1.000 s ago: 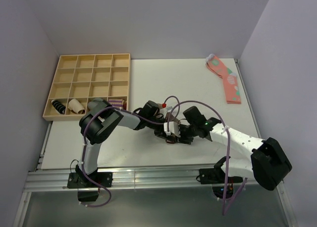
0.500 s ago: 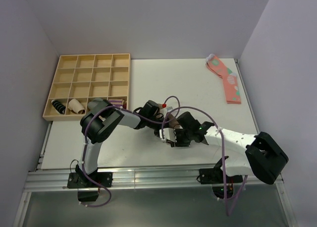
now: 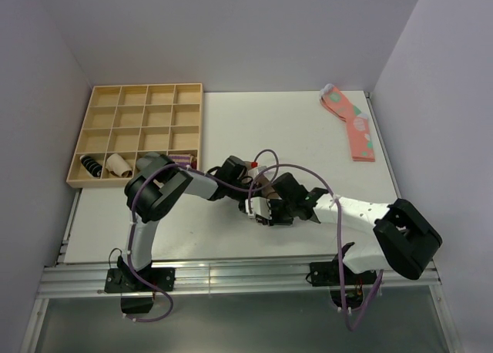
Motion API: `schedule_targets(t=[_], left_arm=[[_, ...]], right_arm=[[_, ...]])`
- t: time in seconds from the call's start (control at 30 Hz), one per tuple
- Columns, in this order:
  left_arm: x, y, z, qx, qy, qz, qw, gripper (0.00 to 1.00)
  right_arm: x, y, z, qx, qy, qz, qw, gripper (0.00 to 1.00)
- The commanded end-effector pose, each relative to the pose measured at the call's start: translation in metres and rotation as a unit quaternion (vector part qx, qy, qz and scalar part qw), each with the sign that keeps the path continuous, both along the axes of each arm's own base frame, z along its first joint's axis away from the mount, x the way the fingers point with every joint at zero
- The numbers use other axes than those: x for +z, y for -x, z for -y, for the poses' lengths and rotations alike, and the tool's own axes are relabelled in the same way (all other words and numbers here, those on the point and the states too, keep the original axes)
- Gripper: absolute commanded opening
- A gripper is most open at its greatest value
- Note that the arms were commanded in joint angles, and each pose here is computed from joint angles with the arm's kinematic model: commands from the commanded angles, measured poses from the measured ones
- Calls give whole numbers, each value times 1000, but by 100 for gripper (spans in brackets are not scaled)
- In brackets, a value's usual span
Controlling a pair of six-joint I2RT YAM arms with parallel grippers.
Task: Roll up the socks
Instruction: Roll the sock at the center of the board.
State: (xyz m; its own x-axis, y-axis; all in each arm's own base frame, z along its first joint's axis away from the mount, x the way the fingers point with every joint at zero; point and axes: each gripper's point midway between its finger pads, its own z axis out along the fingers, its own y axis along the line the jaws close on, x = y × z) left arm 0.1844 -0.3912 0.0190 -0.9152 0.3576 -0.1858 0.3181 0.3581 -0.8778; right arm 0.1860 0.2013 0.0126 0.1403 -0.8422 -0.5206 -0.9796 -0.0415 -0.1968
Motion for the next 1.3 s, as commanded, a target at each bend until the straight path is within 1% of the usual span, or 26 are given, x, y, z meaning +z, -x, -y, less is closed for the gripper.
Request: schedule_targets(t=[0.0, 0.13, 0.2, 0.4, 0.43, 0.5, 0.53, 0.67, 0.7, 0.77, 0.8, 0.87, 0.9, 0.97, 1.0, 1.13, 1.17, 1.2, 1.23, 1.27], left_arm=[[-61, 24, -34, 18, -113, -50, 992, 0], [-62, 22, -34, 39, -108, -53, 992, 1], [-62, 25, -36, 56, -109, -65, 990, 2], [-52, 15, -34, 127, -86, -60, 986, 7], [-51, 13, -34, 138, -86, -59, 985, 11], [-42, 5, -31, 165, -73, -42, 983, 13], [-42, 3, -30, 176, -75, -37, 981, 17], [-31, -9, -22, 207, -73, 20, 975, 24], [-26, -18, -20, 225, -71, 41, 971, 24], [-23, -22, -21, 242, -73, 59, 966, 27], [-18, -28, -20, 257, -68, 74, 961, 29], [-12, -34, -24, 277, -67, 89, 954, 29], [-12, -42, -28, 299, -72, 102, 946, 30], [-3, -47, -33, 315, -64, 126, 938, 30], [-2, -54, -38, 333, -71, 145, 929, 31], [14, -56, -39, 331, -71, 222, 914, 31], [23, -60, -40, 340, -67, 246, 905, 31], [26, -60, -41, 338, -67, 263, 901, 32], [30, -59, -40, 332, -66, 294, 894, 32], [39, -59, -37, 330, -53, 311, 890, 32]], right_arm=[[-4, -5, -1, -7, 7, 8, 1000, 34], [-3, -4, 1, -19, 8, -16, 1000, 21], [0, -4, 3, -30, 3, -41, 999, 18], [3, -6, 10, -57, -7, -112, 992, 15], [4, -9, 14, -69, -12, -123, 990, 15], [4, -7, 17, -73, -11, -152, 986, 15], [4, -11, 21, -84, -11, -160, 984, 15], [1, -14, 29, -96, -3, -201, 975, 14], [1, -10, 31, -94, 3, -215, 972, 14], [1, -7, 35, -96, 7, -240, 966, 13], [2, -6, 34, -95, 2, -251, 963, 13], [3, -6, 37, -93, 7, -269, 959, 14], [3, -6, 39, -96, 6, -277, 956, 14], [3, -4, 41, -92, 8, -296, 951, 13], [4, -4, 42, -92, 7, -304, 948, 13], [2, 1, 44, -90, 18, -348, 933, 14], [8, 3, 43, -88, 18, -363, 928, 14], [10, 4, 42, -84, 15, -373, 924, 14], [8, 5, 43, -88, 15, -389, 917, 14], [12, 3, 42, -92, 13, -397, 913, 14]])
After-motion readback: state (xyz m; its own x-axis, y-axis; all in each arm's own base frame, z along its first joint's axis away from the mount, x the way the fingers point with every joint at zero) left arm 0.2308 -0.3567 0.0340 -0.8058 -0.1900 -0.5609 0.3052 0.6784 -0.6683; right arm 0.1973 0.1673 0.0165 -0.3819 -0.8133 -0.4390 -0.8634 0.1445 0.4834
